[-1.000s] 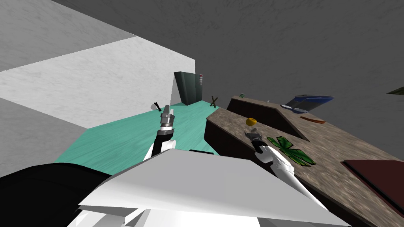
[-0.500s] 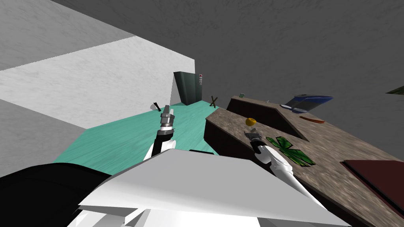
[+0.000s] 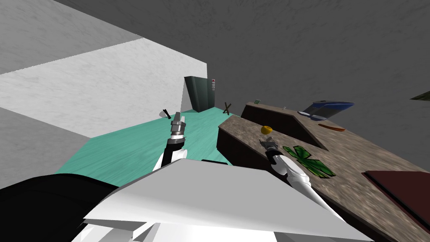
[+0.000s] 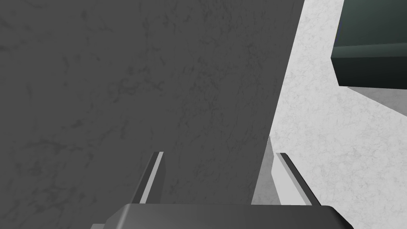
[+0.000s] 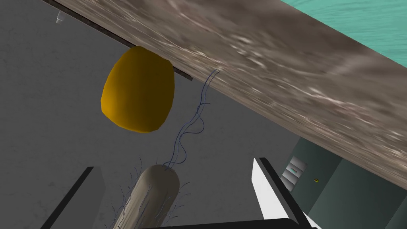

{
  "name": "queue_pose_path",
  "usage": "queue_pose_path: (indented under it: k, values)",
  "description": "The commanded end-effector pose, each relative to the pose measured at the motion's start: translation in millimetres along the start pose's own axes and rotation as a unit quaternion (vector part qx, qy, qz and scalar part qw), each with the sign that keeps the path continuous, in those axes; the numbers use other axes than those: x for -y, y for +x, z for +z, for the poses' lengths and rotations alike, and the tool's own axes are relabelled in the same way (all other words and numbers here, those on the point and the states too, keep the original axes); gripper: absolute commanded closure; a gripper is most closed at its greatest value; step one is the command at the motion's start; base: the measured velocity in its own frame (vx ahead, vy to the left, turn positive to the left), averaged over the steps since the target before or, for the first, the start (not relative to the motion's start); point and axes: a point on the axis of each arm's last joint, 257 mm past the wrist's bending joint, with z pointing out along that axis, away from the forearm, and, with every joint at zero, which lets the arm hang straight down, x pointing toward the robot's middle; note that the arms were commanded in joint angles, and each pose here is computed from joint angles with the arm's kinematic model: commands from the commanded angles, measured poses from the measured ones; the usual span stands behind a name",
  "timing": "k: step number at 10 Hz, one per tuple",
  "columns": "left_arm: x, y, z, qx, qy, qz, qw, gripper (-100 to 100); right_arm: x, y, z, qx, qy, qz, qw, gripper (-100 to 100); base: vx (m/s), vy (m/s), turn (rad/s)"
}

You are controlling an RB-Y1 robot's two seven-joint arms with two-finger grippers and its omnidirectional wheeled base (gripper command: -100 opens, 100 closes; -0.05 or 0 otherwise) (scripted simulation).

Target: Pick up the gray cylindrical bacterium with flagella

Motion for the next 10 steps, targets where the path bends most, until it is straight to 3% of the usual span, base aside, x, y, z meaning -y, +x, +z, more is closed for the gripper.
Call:
queue_pose_path:
  k: [1, 5, 6, 10]
  values:
    - [0.0, 0.0, 0.0, 0.000, 0.000, 0.000, 1.0000, 0, -4.9, -5.3, -4.2, 0.007, 0.002, -0.003, 1.0000, -100, 0.014, -0.020, -0.027]
    - [0.0, 0.0, 0.0, 0.000, 0.000, 0.000, 1.0000, 0, -3.8, -7.9, -4.4, 0.012, 0.004, 0.003, 0.9999, -100, 0.007, -0.012, 0.000]
    - [0.0, 0.0, 0.0, 0.000, 0.000, 0.000, 1.0000, 0, -3.8, -8.0, -4.4, 0.012, 0.004, 0.005, 0.9999, 100, 0.002, -0.005, -0.014]
    - [0.0, 0.0, 0.0, 0.000, 0.000, 0.000, 1.0000, 0, 1.3, -10.4, -3.4, 0.014, 0.008, 0.003, 0.9999, 100, 0.001, -0.003, -0.004]
